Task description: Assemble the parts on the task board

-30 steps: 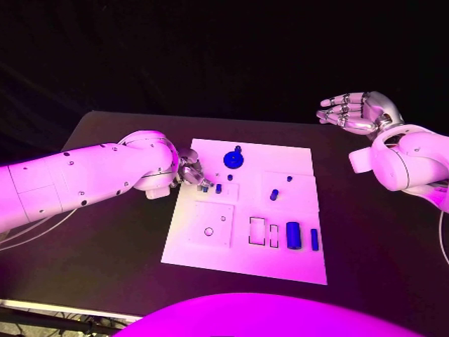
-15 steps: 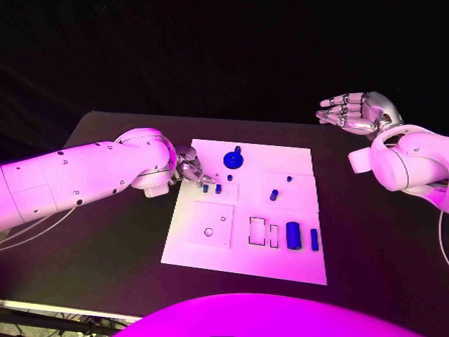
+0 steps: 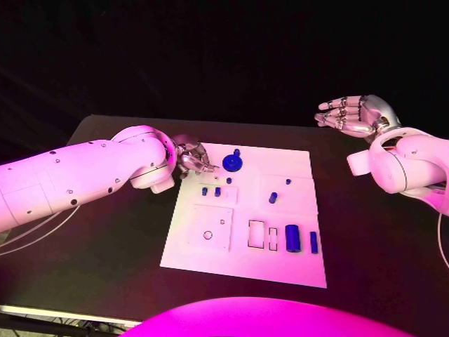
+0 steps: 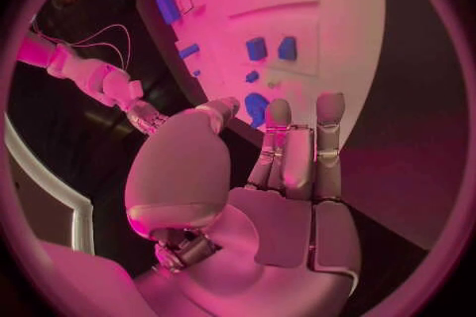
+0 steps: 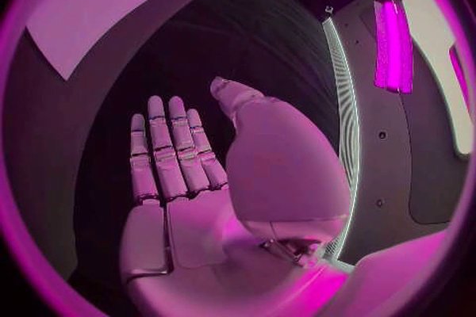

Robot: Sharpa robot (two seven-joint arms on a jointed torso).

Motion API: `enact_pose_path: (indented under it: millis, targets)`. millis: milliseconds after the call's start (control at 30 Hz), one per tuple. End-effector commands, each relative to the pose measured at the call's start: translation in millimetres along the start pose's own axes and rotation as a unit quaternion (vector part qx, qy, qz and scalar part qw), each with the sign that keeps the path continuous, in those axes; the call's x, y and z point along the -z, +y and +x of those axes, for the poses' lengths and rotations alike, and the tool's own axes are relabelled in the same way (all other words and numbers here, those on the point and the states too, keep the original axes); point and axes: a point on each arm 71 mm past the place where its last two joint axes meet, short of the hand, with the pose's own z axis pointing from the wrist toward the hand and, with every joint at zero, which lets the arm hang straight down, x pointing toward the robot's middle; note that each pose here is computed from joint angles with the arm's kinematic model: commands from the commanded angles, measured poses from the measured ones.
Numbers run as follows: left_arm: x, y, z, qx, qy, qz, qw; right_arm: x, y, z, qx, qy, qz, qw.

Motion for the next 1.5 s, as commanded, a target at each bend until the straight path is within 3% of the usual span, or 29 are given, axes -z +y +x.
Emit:
enact_pose_path:
  millis: [33, 233, 400, 833, 1167, 1500]
  targets:
    - [0.4, -24.0, -3.4, 0.021, -0.056, 0.128, 0.99, 0.2, 0.5, 0.6, 0.003, 0.006, -0.005, 1.0]
    - [-0.6, -38.1, 4.2, -0.034, -0.102, 0.216, 0.97, 0.5, 0.2, 0.6, 0.002, 0.009, -0.004, 1.0]
    - [-5.6, -41.0, 15.0, -0.094, -0.097, 0.234, 0.963, 0.8, 0.4, 1.3, 0.001, 0.011, -0.004, 1.0]
    - [-24.9, -37.8, 37.0, -0.198, -0.046, 0.209, 0.957, 1.4, 0.5, 2.1, 0.0, 0.013, -0.004, 1.0]
    - [-33.6, -35.6, 40.6, -0.226, -0.027, 0.183, 0.956, 1.6, 0.6, 2.2, 0.0, 0.013, -0.004, 1.0]
    - [-36.6, -36.7, 42.3, -0.232, -0.023, 0.175, 0.957, 1.8, 0.7, 2.4, 0.0, 0.013, -0.004, 1.0]
